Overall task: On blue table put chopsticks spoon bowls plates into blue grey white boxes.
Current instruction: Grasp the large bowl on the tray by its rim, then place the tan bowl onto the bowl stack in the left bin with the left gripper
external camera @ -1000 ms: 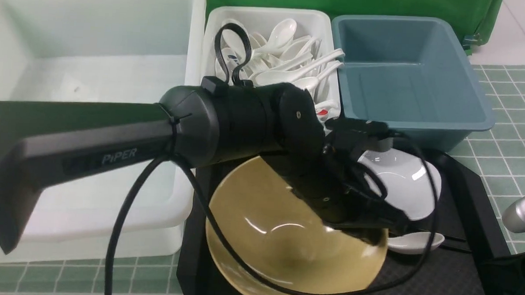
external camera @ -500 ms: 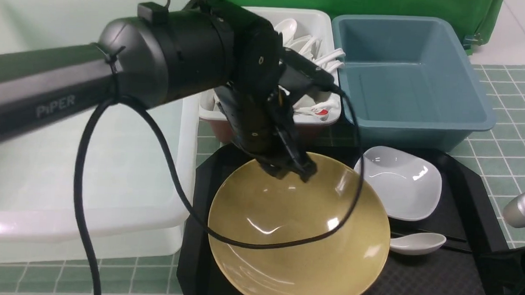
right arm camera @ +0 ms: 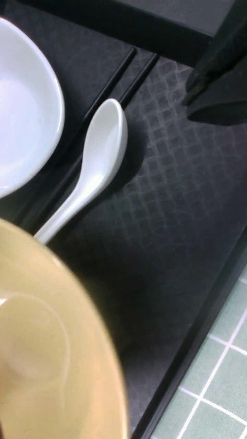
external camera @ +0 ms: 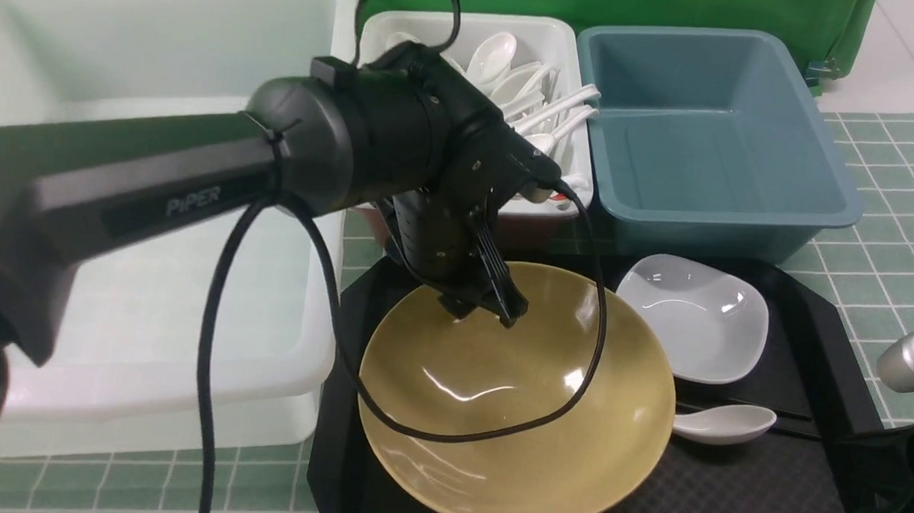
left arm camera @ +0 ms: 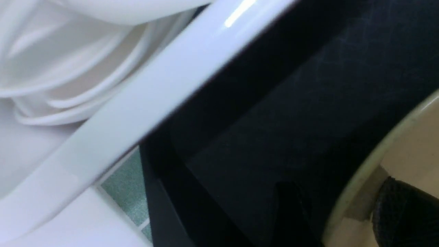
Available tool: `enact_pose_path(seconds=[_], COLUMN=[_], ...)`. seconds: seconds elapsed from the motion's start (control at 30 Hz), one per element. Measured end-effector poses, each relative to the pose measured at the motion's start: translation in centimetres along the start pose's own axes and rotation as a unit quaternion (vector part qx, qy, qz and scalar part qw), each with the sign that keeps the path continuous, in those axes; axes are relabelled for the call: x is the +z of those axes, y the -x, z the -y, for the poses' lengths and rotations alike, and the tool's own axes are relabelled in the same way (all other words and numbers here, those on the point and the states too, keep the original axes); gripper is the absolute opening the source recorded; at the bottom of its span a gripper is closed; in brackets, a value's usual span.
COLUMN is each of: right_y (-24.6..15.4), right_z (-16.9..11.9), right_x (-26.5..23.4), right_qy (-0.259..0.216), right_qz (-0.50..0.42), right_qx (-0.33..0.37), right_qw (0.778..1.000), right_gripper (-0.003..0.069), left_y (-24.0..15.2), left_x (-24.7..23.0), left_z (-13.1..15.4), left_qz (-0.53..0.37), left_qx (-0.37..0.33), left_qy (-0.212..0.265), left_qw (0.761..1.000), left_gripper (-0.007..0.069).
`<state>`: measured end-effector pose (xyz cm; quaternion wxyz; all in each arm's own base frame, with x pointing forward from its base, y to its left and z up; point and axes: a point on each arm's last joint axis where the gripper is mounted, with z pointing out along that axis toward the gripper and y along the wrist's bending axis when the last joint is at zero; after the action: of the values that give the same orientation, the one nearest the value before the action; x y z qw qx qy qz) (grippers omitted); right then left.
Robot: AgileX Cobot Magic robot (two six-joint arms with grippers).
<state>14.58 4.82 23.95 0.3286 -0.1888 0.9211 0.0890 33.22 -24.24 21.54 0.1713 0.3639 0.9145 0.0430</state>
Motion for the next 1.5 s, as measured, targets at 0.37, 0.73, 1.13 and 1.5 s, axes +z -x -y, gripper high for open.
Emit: enact_pose_path(seconds=[0.37, 0.73, 1.13, 1.5], right_y=[0.0, 0.0, 0.0, 0.0], right_z=[0.0, 0.0, 0.0, 0.0], right_x=[0.0, 0.0, 0.0, 0.0], right_qy=[0.0, 0.0, 0.001, 0.001], right_qz=[0.0, 0.001, 0.001, 0.001], right_qx=[0.0, 0.001, 0.002, 0.002], right_qw=[1.0, 1.0, 1.0, 1.0], right_gripper=[0.0047, 0.0048, 0.0048, 0.0051], left_y=[0.1, -0.5, -2.1, -2.6], left_x=[-0.1, -6.4, -6.0, -0.8], left_z=[0.0, -0.2, -2.9, -2.1], left_qz=[-0.007, 0.053, 0.067, -0.008], left_qx=[0.042, 0.005, -0.048, -0.078], left_qy=[-0.012, -0.111, -0.23, -0.245], left_qw=[0.999, 0.992, 0.97, 0.966], left_gripper=[0.0165, 0.0015, 0.0008, 0.0041])
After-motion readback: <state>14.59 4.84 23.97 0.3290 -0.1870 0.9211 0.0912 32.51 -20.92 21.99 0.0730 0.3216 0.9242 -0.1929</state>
